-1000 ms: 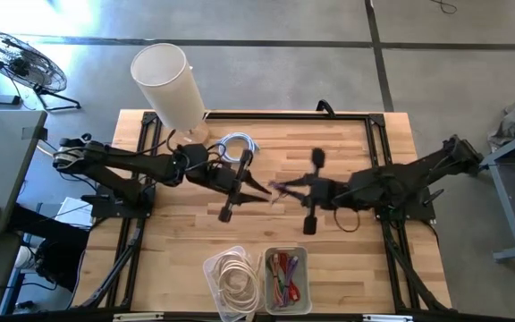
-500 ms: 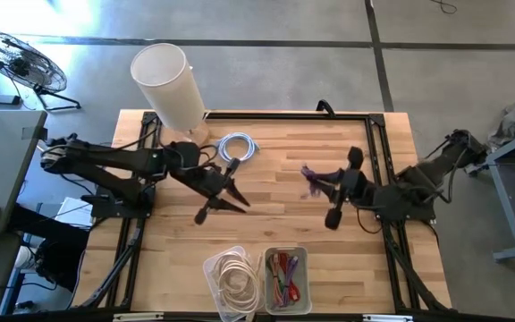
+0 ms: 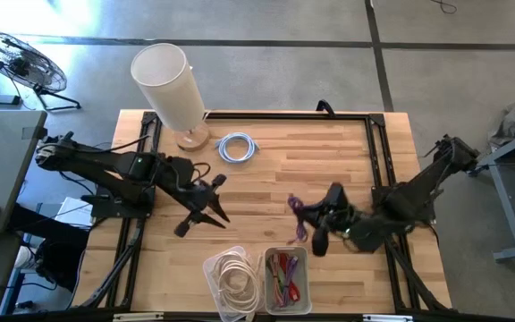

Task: Pick & Place USB Port
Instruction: Put the purple USB cable into the white bin

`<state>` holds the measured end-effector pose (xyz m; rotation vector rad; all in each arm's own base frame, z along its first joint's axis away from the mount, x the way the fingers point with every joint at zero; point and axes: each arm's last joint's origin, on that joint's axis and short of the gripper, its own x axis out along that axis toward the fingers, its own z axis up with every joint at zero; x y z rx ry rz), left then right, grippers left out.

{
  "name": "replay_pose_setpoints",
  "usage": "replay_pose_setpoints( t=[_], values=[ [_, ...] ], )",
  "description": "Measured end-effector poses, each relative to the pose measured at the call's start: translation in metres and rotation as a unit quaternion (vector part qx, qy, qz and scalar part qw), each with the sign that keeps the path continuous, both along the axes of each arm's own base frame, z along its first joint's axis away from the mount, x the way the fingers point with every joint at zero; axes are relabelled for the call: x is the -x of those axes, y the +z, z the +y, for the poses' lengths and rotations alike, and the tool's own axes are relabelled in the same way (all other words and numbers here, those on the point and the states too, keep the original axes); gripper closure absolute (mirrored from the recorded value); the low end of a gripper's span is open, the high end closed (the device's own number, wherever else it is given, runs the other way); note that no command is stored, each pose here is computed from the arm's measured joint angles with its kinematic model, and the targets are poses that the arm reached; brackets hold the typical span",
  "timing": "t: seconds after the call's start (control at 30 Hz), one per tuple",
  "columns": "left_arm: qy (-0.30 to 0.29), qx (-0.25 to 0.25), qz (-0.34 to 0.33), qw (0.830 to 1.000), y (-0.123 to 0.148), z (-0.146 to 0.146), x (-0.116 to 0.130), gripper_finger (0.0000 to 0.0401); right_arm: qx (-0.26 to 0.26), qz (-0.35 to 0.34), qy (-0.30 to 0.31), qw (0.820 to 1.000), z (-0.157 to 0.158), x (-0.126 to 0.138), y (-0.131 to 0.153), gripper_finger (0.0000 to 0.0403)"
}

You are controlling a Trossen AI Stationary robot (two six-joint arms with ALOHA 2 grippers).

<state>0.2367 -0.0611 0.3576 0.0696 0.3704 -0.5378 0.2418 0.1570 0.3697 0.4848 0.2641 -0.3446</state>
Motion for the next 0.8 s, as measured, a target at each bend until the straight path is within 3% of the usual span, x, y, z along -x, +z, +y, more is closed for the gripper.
replay_pose_setpoints(
  t=[0.47,0.8],
  values=[
    [0.031,-0.075,0.079,0.994,-0.017,-0.016,0.013,0.0323,-0.199,0.017,0.018,0.98,0.073,-0.037,-0.069,0.0392],
    [0.021,-0.107,0.09,0.99,-0.021,-0.033,0.022,0.0323,-0.28,0.035,0.003,0.959,0.096,-0.039,-0.096,0.0392]
  ],
)
